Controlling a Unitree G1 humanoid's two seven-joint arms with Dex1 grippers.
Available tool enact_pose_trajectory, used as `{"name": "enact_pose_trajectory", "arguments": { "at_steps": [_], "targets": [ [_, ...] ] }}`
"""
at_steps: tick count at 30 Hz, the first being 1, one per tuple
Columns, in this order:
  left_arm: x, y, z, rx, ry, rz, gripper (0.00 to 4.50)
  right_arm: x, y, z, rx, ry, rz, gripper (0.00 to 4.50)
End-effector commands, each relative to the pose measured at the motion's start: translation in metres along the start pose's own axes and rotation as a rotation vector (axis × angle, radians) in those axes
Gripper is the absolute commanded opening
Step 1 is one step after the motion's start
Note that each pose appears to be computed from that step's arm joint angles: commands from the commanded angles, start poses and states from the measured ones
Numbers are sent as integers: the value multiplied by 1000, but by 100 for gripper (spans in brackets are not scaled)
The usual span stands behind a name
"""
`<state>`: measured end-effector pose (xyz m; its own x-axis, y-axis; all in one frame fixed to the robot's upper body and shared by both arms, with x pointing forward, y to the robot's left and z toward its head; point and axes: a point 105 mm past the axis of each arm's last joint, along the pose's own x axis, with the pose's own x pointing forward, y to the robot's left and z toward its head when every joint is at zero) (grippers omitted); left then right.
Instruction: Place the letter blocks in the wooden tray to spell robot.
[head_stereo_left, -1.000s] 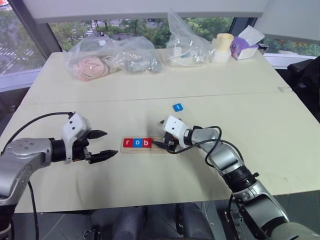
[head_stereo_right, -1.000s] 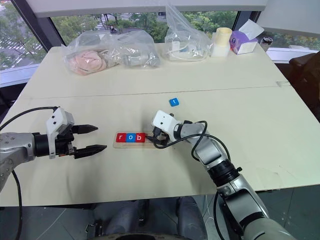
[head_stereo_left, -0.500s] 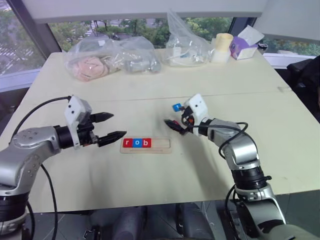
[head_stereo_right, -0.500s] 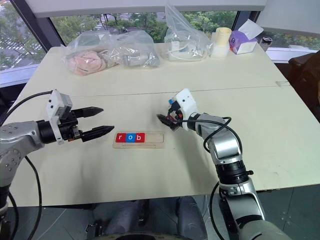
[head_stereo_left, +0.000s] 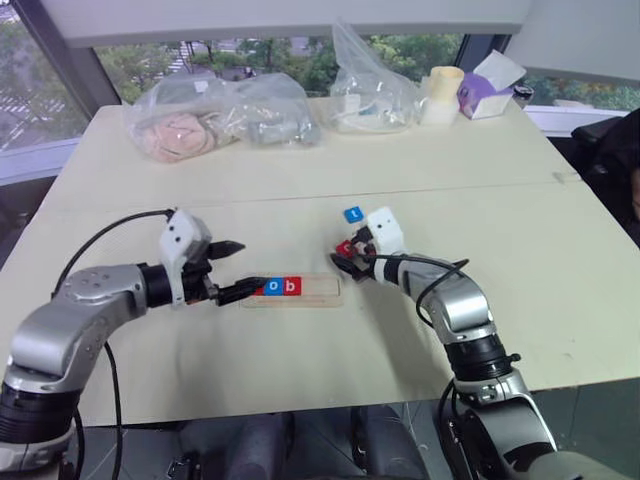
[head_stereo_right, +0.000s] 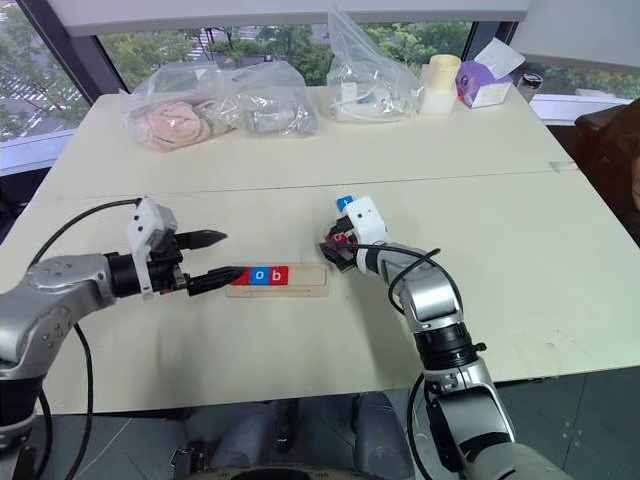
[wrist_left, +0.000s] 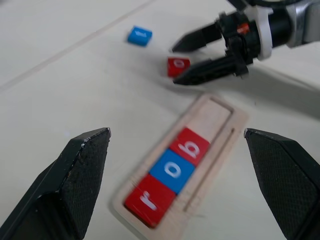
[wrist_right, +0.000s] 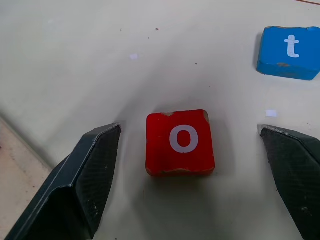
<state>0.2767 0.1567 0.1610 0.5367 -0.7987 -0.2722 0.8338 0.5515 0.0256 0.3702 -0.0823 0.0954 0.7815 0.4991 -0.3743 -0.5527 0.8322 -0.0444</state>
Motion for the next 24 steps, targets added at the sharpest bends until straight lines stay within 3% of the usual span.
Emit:
{"name": "enact_pose_trajectory", "arguments": {
  "at_steps": [1, 5, 8, 12, 14, 19, 24],
  "targets": [
    [0, -13, 7, 21, -13, -58, 450, 2, 6, -3, 3, 3, 3, 321],
    [1, -14, 6, 24, -4, -64, 450, 2, 5, -1, 1, -7, -8, 120],
    [8, -17, 7, 32, -17, -83, 450, -3, -2, 8, -24, -47, -59, 118],
    [21, -34, 8, 75, -8, -156, 450, -32, -26, 27, -5, -134, -234, 118],
    [26, -40, 8, 88, -8, -172, 450, -47, -30, 22, 32, -116, -295, 118],
    [37, -48, 1, 96, 7, -218, 450, -84, -3, -7, 424, -24, -320, 118],
    [41, -44, 3, 107, 2, -238, 450, -101, 8, -18, 385, 70, -327, 118]
  ]
}}
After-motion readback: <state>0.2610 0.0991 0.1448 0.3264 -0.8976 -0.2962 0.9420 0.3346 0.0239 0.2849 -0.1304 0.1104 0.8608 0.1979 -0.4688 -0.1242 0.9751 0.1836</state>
